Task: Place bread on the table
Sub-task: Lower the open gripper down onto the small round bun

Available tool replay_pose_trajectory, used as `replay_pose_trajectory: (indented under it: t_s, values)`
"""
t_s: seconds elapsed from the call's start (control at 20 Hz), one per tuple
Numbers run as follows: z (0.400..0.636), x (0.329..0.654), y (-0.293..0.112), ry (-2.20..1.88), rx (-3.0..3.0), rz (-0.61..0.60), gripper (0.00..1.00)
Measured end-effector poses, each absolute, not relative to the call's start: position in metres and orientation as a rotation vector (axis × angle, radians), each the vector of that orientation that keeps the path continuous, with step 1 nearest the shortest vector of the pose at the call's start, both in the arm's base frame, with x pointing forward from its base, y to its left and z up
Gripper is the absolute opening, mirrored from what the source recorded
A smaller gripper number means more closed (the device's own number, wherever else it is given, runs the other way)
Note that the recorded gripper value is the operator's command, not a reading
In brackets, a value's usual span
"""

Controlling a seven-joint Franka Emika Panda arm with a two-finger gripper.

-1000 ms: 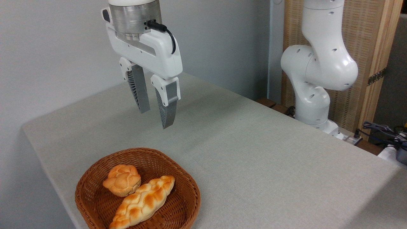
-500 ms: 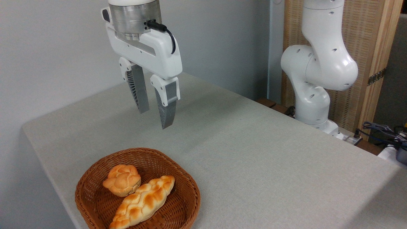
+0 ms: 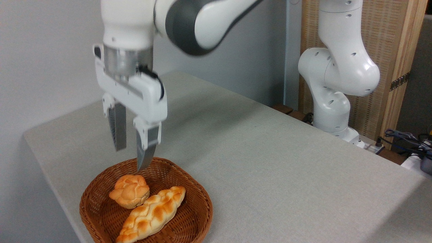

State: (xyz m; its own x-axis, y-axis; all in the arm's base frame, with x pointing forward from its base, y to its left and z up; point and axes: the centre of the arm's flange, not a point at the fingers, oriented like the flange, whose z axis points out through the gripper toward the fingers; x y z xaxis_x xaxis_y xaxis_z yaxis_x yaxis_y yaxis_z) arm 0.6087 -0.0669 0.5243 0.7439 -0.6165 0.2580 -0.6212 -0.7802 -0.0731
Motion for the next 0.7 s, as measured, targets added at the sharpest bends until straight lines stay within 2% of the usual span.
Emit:
replay_pose_trajectory:
  t_s: [0.15, 0.3, 0.7]
  values:
    - [0.486, 0.614, -0.066, -1.037, 2.930, 0.451, 1.00]
    - [0.463, 0.613, -0.077, -1.100, 2.932, 0.397, 1.00]
    - [0.441, 0.615, -0.096, -1.153, 2.911, 0.367, 0.98]
